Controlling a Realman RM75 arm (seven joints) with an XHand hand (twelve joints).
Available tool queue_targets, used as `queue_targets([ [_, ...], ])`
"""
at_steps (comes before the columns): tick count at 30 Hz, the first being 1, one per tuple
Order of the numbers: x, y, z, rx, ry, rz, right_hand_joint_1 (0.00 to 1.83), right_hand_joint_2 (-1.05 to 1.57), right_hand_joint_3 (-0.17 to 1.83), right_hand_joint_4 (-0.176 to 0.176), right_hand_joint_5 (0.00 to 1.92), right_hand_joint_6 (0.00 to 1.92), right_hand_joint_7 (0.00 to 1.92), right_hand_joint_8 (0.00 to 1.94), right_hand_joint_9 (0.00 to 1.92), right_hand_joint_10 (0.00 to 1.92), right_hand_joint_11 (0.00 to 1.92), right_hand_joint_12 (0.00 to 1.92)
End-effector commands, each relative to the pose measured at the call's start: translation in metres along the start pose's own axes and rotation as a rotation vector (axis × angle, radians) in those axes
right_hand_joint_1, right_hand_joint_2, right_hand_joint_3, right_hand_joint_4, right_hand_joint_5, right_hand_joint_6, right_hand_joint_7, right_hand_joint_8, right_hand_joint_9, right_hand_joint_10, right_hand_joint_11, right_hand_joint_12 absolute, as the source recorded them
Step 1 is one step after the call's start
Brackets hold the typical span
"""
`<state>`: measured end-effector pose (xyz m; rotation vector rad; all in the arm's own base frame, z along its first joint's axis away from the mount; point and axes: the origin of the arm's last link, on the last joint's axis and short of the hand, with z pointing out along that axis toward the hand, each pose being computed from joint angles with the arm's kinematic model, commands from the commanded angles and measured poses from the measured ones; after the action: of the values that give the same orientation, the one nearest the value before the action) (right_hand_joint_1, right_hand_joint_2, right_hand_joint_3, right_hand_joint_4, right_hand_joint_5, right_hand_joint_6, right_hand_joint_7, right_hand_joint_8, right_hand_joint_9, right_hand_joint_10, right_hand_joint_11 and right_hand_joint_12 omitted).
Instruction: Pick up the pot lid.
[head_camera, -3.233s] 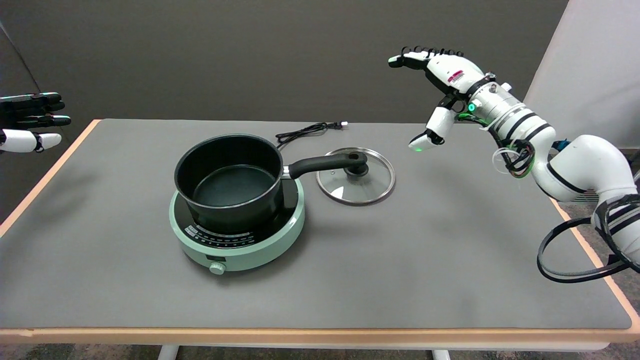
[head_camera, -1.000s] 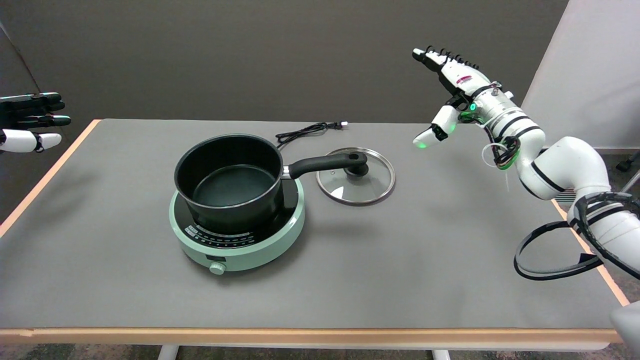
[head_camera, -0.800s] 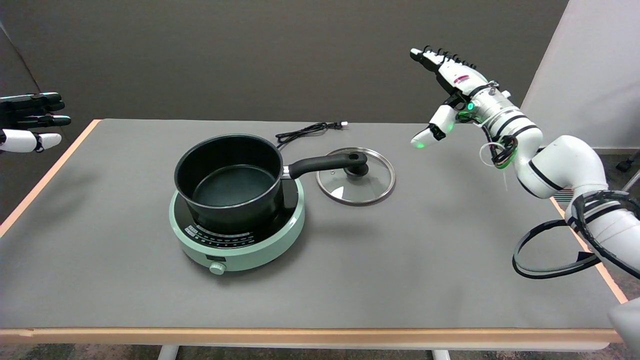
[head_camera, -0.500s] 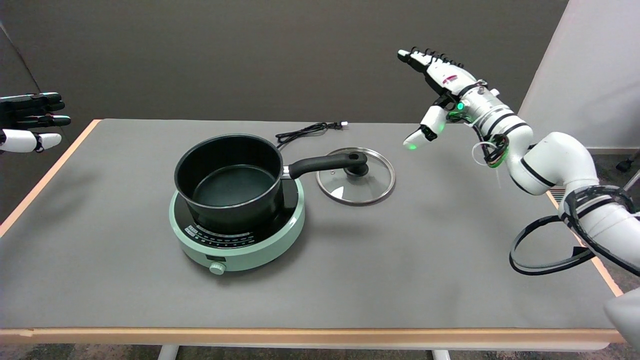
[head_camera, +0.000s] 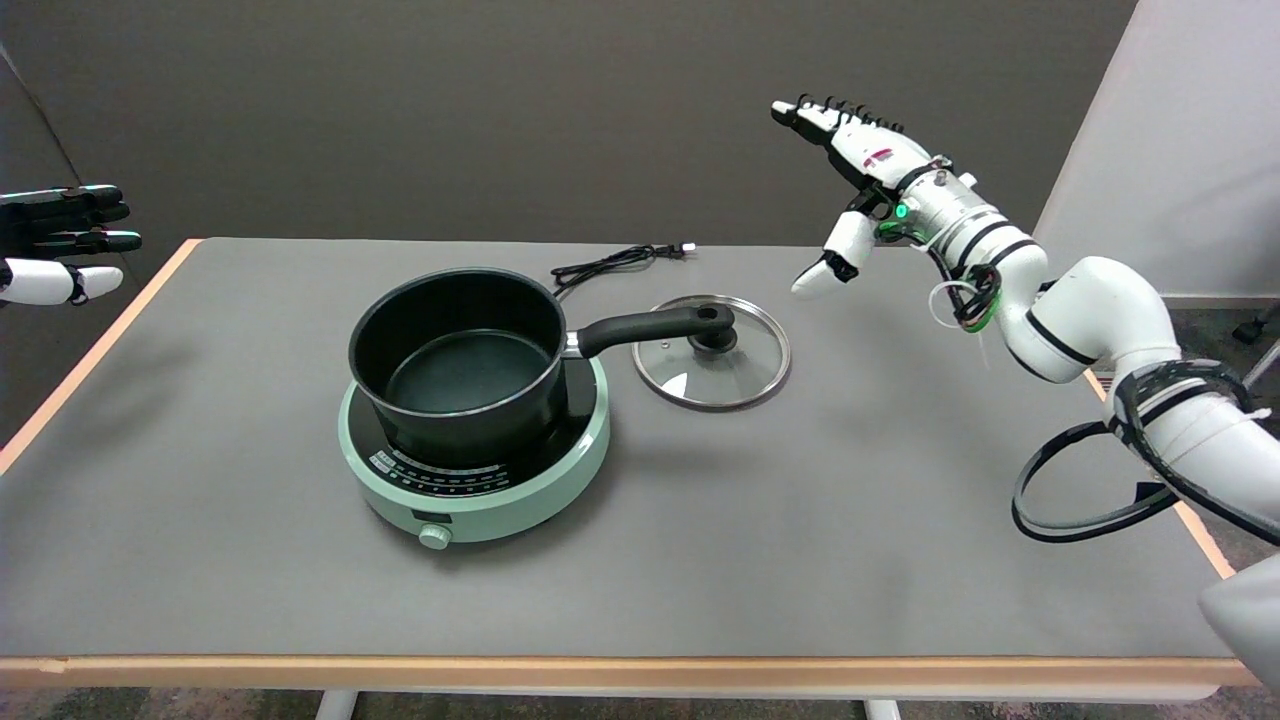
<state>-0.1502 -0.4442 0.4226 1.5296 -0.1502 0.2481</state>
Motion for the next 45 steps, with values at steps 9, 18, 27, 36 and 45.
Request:
queue_targets([
  [9,0.008,-0.003,-0.002,0.014,0.021,0.004,1.13,-0.51,0.90,0.176,0.05,0.05,0.05,0.05,0.05,0.05,0.05,0.05],
  [18,0.009,-0.004,-0.002,0.022,0.024,0.004,1.14,-0.51,0.88,0.176,0.05,0.05,0.05,0.05,0.05,0.05,0.05,0.05],
  [27,0.013,-0.007,-0.004,0.036,0.032,-0.006,1.14,-0.51,0.88,0.176,0.06,0.06,0.06,0.06,0.06,0.06,0.06,0.06],
  [36,0.011,-0.007,-0.005,0.043,0.028,-0.007,1.14,-0.51,0.89,0.176,0.06,0.06,0.06,0.06,0.06,0.06,0.06,0.06],
  [45,0.014,-0.006,-0.005,0.048,0.031,-0.014,0.76,0.68,0.89,0.176,0.67,0.46,0.64,0.19,0.64,0.36,0.45,0.84],
])
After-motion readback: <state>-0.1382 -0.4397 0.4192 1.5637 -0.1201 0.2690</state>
